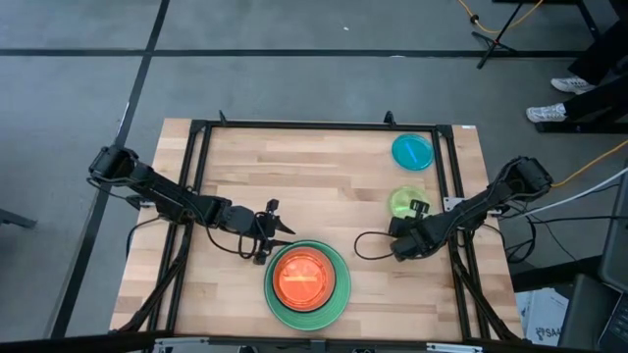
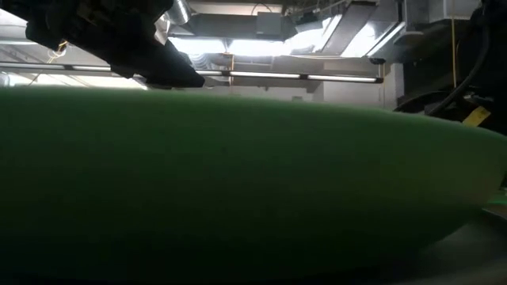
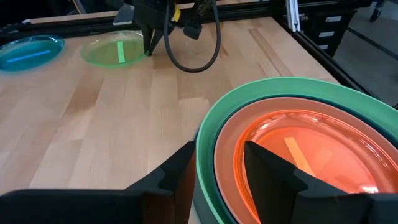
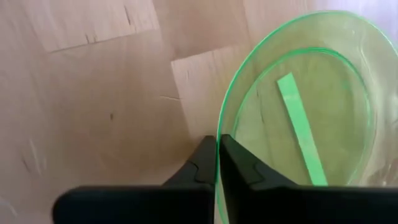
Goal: Stack plastic plates
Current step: Stack the green plate on top of the orange plate
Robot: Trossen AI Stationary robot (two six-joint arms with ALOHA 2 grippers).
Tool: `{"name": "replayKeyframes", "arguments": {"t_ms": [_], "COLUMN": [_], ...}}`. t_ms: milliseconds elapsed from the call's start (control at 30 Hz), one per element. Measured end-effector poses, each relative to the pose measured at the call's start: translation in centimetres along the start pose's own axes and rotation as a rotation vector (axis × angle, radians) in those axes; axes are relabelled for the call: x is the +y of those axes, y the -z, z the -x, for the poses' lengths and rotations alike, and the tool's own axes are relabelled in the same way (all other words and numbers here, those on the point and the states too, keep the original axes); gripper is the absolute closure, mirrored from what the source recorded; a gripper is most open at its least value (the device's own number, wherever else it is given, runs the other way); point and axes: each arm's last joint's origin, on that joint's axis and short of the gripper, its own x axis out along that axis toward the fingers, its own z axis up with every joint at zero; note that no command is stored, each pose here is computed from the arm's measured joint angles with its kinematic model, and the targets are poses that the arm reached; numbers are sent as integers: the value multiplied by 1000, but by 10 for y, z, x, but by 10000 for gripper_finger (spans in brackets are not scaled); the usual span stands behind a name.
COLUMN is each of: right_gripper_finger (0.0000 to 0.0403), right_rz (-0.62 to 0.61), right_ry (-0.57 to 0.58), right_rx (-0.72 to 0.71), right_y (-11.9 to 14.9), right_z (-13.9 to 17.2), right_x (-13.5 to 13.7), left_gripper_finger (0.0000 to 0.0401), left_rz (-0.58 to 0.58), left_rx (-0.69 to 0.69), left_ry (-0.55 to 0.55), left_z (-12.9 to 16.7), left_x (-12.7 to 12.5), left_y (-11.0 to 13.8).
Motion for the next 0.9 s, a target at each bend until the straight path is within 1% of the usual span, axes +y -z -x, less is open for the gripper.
{"name": "replayKeyframes", "arguments": {"t_ms": [100,233,300,400,533,633,733,800,900], "right_gripper_finger": [389,400,398,399,400,400,401,401,402], "right_rz": [6,43,57,79,140,210,273,291,311], "right_ry": [6,-1,-16,-51,-131,-173,-213,-231,-319], "right_rx": [-17,-86,-128,-217,-359,-474,-593,-659,-760], "right_y": [-3,-14,-21,-35,-57,-71,-84,-91,-101], "right_z": [1,9,15,26,43,57,71,79,91], "right_x": [1,5,7,13,23,28,33,35,39], "left_gripper_finger": [271,271,271,271,271,271,271,271,271], "left_rz": [0,10,30,34,54,57,59,69,70], "left_rx": [0,0,0,0,0,-15,-32,-41,-53], "left_ry": [0,0,0,2,20,32,47,57,61], "left_z": [0,0,0,0,1,4,12,19,29], "left_x": [0,0,0,0,-3,-5,-8,-9,-9], "left_y": [0,0,0,0,0,-3,-8,-12,-17]}}
